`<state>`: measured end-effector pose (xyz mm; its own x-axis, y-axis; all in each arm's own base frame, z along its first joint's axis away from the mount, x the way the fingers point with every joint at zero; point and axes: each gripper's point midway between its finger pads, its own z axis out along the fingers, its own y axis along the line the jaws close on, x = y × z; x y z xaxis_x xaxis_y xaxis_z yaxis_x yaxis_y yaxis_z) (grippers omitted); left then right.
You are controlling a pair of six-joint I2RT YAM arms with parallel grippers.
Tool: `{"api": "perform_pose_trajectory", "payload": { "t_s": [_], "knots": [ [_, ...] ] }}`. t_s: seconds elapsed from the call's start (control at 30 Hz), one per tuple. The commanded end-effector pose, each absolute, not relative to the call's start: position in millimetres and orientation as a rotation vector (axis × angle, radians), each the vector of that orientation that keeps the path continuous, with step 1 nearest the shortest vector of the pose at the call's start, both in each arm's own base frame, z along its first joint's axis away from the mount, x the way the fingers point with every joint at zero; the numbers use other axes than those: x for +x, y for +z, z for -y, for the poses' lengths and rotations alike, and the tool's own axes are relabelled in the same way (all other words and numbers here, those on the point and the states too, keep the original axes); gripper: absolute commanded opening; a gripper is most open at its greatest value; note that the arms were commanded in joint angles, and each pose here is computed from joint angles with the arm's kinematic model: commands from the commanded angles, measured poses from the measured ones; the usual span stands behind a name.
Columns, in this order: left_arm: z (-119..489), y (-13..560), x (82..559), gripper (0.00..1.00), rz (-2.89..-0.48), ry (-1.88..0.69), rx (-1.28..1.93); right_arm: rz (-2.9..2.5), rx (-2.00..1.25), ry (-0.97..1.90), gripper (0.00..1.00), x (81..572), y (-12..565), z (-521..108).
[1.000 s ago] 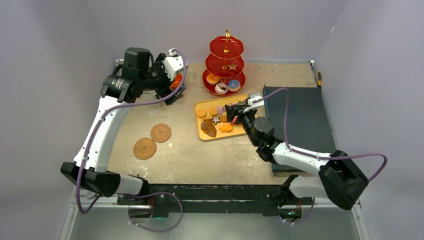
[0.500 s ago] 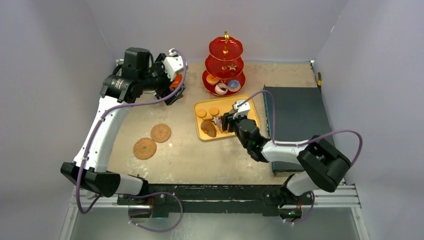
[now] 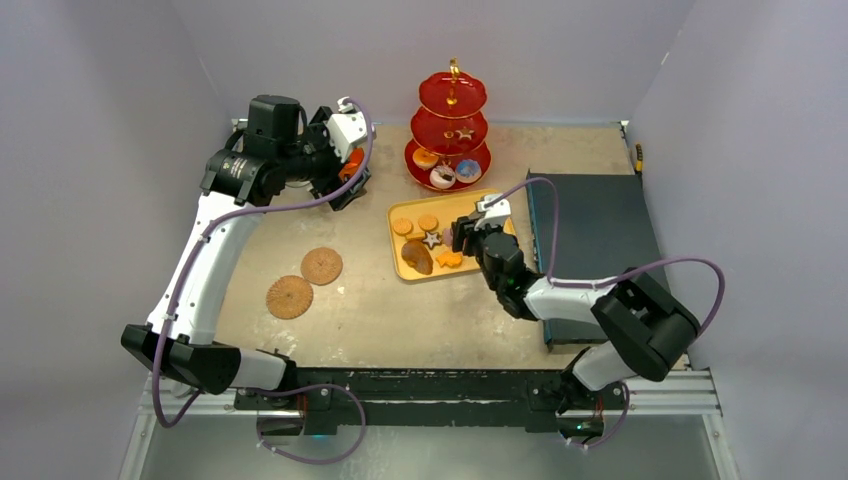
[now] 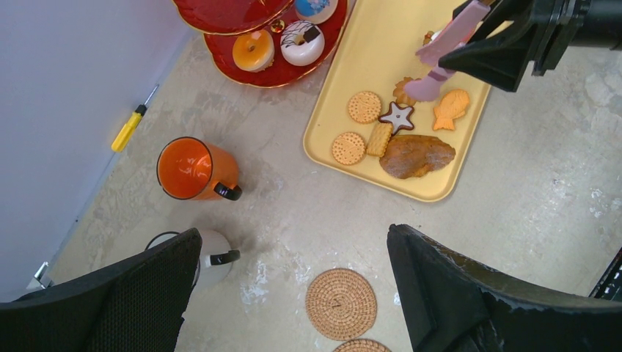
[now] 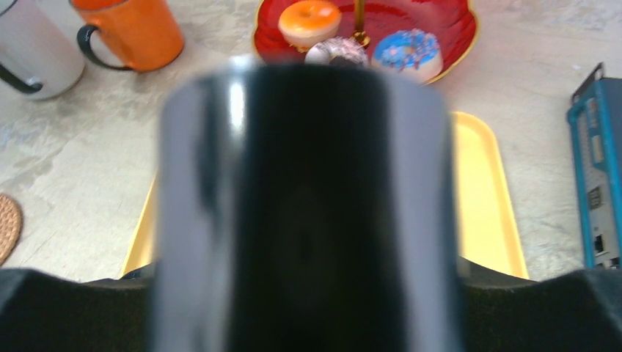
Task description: Serve the afternoon tea
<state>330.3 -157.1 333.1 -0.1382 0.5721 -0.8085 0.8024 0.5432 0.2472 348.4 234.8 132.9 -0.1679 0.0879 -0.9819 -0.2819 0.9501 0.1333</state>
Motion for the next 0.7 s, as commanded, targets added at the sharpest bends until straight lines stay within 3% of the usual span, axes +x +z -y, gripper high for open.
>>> {"api": "perform_pose_trajectory", "payload": {
  "t_s": [0.0,0.43,0.67],
  "knots": [
    [160,345,326,0.98,-1.780,-0.307,1.140,-1.632,-0.091,0.315,0.59,357,162,-218],
    [160,346,326,0.98,-1.777,-0.308,1.143,-1.661,-0.183,0.454,0.64,320,153,-231],
    [161,348,325,0.98,-1.775,-0.317,1.137,-1.639,-0.123,0.406,0.64,340,161,-234]
  ]
}}
